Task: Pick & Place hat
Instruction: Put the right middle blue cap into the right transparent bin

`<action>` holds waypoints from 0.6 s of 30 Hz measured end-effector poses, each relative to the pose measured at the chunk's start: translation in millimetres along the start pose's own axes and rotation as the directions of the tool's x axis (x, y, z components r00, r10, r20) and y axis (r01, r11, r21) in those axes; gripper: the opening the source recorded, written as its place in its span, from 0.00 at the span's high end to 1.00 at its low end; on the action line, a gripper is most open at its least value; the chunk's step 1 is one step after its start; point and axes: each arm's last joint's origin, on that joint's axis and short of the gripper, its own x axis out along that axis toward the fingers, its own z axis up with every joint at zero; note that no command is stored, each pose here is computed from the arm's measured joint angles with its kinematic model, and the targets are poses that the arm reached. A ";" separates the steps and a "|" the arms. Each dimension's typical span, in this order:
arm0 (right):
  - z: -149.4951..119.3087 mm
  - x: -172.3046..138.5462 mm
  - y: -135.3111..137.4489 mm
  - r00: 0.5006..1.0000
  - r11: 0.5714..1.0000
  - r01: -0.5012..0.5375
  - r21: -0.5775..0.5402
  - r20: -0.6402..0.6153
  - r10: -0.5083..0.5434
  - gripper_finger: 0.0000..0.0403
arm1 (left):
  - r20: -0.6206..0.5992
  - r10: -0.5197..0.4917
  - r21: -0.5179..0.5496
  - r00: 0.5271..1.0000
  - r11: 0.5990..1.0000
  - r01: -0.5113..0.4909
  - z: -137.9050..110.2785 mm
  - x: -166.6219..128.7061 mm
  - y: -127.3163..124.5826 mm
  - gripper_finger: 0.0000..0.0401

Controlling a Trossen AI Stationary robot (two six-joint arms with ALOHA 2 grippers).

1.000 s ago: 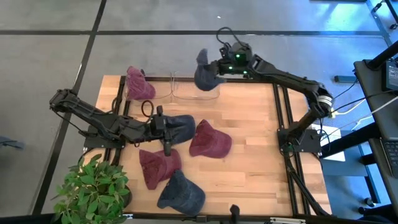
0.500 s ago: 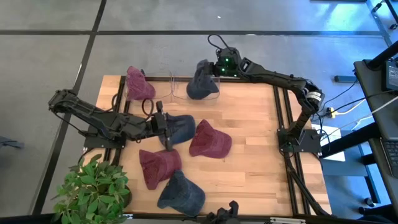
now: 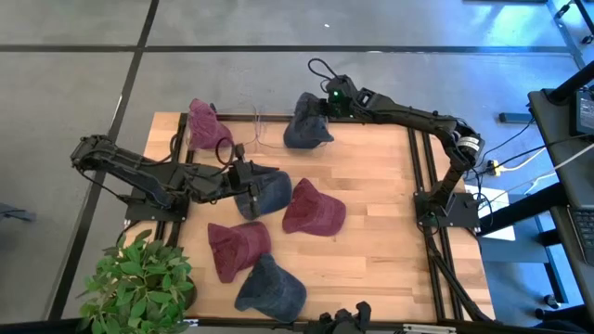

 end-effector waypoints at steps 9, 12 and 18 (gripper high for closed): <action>2.9 0.4 -5.3 1.000 0.999 0.024 -0.042 -0.004 -0.024 0.89 | 0.000 -0.062 -0.004 0.998 0.998 0.062 -0.3 2.0 0.7 0.83; 5.0 -0.1 -7.3 1.000 0.999 0.025 -0.035 -0.004 -0.025 0.89 | -0.002 -0.062 -0.003 0.998 0.998 0.062 -0.5 2.0 0.6 0.83; 6.3 -1.2 -6.9 1.000 0.999 0.017 -0.034 0.000 -0.017 0.89 | -0.020 -0.062 0.006 0.998 0.998 0.062 -2.5 1.9 0.6 0.83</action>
